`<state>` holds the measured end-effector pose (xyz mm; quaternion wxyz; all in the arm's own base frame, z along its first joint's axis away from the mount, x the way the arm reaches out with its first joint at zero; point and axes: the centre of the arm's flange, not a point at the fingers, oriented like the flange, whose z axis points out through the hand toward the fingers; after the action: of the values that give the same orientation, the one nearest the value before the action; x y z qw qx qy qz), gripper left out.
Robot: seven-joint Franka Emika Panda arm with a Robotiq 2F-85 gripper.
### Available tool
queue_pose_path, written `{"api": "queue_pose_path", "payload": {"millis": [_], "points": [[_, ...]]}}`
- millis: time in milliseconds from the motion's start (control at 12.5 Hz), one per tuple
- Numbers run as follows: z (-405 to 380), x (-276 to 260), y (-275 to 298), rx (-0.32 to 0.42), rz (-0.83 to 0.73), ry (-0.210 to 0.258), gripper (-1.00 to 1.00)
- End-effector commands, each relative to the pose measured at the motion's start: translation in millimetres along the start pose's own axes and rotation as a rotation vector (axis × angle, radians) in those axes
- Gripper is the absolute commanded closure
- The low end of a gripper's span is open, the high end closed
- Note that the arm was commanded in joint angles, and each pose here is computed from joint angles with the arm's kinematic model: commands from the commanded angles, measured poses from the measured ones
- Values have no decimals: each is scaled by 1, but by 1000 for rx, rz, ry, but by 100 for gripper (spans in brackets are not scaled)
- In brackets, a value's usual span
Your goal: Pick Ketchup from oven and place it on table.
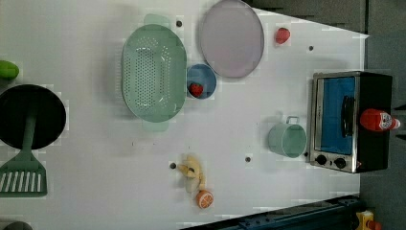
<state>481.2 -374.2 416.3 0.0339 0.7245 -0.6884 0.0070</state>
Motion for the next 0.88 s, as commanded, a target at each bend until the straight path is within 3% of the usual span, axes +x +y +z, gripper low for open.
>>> {"api": "queue_pose_path", "payload": {"millis": [80, 240, 560, 640, 800, 880], "points": [[16, 1, 1, 29, 67, -43, -100], [33, 1, 3, 26, 83, -58, -100], [53, -1, 8, 61, 103, -38, -100], [56, -2, 10, 56, 104, -43, -93], [60, -3, 12, 49, 106, -48, -44], [57, -3, 11, 55, 106, -46, -29]]}}
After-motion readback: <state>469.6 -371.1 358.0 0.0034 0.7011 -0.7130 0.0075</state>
